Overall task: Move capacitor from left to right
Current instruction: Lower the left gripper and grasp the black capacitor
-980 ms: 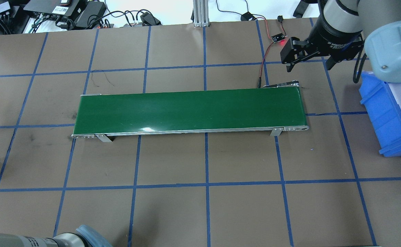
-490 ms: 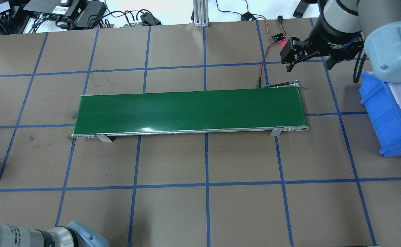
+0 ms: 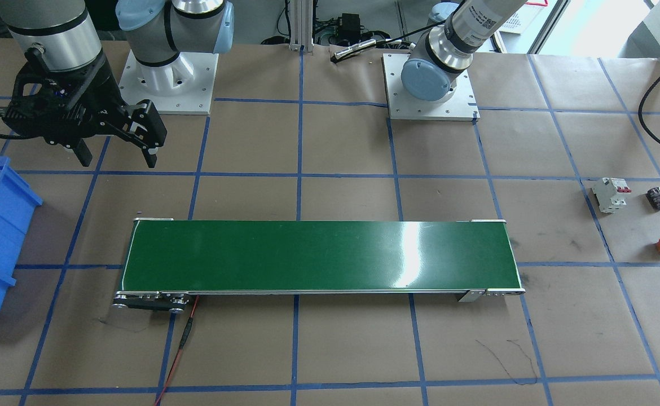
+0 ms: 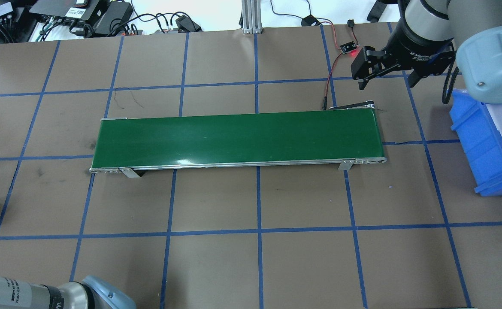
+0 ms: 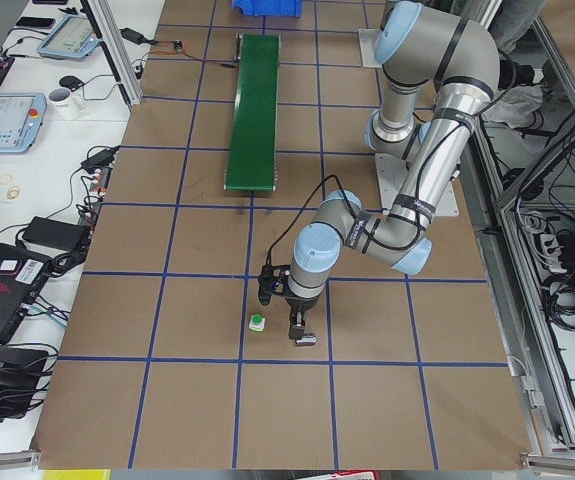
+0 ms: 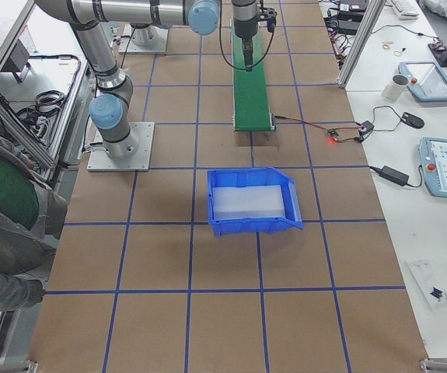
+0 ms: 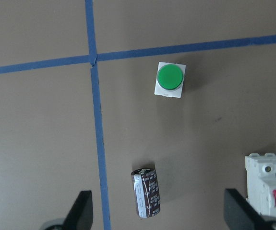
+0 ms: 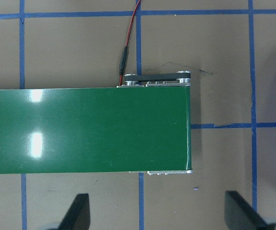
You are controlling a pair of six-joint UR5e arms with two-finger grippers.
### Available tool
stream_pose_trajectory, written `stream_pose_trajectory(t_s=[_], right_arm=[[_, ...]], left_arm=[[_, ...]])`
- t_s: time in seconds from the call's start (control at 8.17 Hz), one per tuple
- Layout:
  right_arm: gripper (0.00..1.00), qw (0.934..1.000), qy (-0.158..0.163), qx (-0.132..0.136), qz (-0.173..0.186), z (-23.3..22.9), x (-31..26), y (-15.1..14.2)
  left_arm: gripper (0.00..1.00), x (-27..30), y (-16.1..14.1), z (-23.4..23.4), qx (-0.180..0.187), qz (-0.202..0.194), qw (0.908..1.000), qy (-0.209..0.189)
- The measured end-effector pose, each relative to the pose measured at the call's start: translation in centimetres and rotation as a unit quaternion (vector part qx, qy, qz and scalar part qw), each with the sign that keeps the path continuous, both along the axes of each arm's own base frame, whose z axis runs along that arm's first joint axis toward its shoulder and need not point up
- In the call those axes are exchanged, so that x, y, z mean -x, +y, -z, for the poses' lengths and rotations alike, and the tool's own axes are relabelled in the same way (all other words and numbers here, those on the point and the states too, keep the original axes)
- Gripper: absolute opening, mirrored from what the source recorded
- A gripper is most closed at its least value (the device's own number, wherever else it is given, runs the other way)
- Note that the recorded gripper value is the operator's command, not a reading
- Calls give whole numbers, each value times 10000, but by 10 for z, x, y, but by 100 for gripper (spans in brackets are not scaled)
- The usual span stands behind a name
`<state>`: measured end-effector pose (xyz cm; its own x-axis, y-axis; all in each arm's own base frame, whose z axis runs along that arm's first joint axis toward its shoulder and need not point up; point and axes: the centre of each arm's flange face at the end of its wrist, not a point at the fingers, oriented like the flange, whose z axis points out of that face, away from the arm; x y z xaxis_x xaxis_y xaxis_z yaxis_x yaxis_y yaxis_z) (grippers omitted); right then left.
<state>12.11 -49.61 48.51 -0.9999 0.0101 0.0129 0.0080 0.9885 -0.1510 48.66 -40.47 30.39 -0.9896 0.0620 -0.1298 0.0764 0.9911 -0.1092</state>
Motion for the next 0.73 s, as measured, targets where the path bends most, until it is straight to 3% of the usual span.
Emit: stream_pose_trajectory(t_s=[0.73], right_arm=[[100, 10000, 19, 61, -41, -1, 0, -2]], left_arm=[[93, -20, 1, 52, 175, -82, 9996, 217]])
